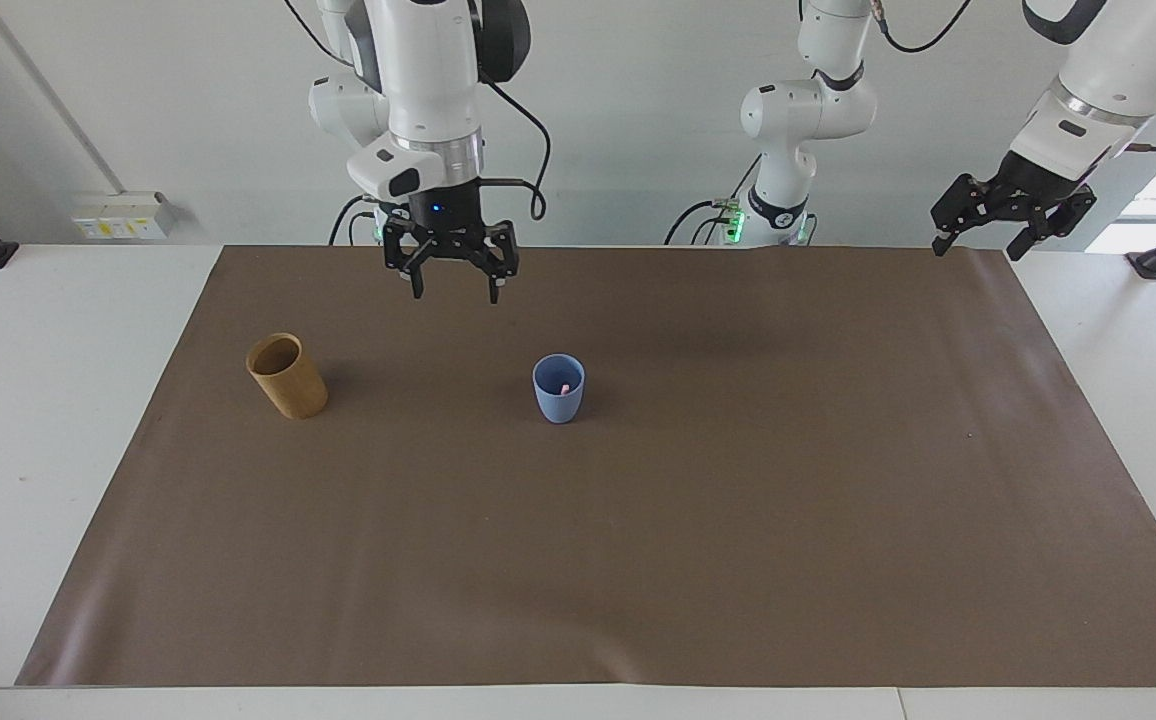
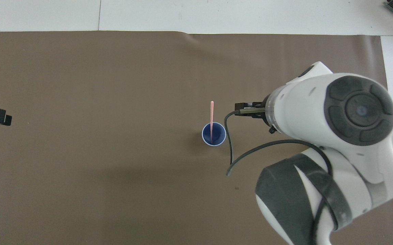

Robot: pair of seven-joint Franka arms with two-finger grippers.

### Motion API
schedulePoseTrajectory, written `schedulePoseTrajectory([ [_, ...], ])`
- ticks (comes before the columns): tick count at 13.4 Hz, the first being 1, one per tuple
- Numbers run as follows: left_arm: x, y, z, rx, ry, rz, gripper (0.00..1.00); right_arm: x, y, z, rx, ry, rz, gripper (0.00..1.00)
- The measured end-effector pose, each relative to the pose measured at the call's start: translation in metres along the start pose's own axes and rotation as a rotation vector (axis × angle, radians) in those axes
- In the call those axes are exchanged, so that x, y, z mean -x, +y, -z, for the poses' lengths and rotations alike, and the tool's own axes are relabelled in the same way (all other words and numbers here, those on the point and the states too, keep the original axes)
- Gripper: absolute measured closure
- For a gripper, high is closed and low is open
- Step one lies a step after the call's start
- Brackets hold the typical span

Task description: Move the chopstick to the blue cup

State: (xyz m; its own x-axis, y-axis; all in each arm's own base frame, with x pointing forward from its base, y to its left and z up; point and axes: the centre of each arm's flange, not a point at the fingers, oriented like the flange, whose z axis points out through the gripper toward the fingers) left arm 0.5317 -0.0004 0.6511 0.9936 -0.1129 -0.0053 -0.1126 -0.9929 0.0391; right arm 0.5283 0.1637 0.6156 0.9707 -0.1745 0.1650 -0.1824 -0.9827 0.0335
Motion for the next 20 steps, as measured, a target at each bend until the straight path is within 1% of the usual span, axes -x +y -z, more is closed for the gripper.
schedulePoseTrajectory([
  [2,0.0,0.0,0.0,0.0,0.0,0.0,0.0,-0.005,0.03,0.008,0.024,-0.03,-0.027,0.0],
  [8,0.0,0.0,0.0,0.0,0.0,0.0,0.0,-0.022,0.078,0.024,0.04,-0.08,0.04,0.0],
  [11,0.0,0.0,0.0,0.0,0.0,0.0,0.0,-0.028,0.087,0.019,0.029,-0.1,0.057,0.0],
  [14,0.0,0.0,0.0,0.0,0.0,0.0,0.0,-0.028,0.099,0.019,-0.001,-0.14,0.05,0.0],
  [17,0.0,0.0,0.0,0.0,0.0,0.0,0.0,-0.038,0.122,0.018,-0.015,-0.146,0.022,0.0],
  [20,0.0,0.0,0.0,0.0,0.0,0.0,0.0,-0.041,0.133,0.015,-0.016,-0.15,0.002,0.0],
])
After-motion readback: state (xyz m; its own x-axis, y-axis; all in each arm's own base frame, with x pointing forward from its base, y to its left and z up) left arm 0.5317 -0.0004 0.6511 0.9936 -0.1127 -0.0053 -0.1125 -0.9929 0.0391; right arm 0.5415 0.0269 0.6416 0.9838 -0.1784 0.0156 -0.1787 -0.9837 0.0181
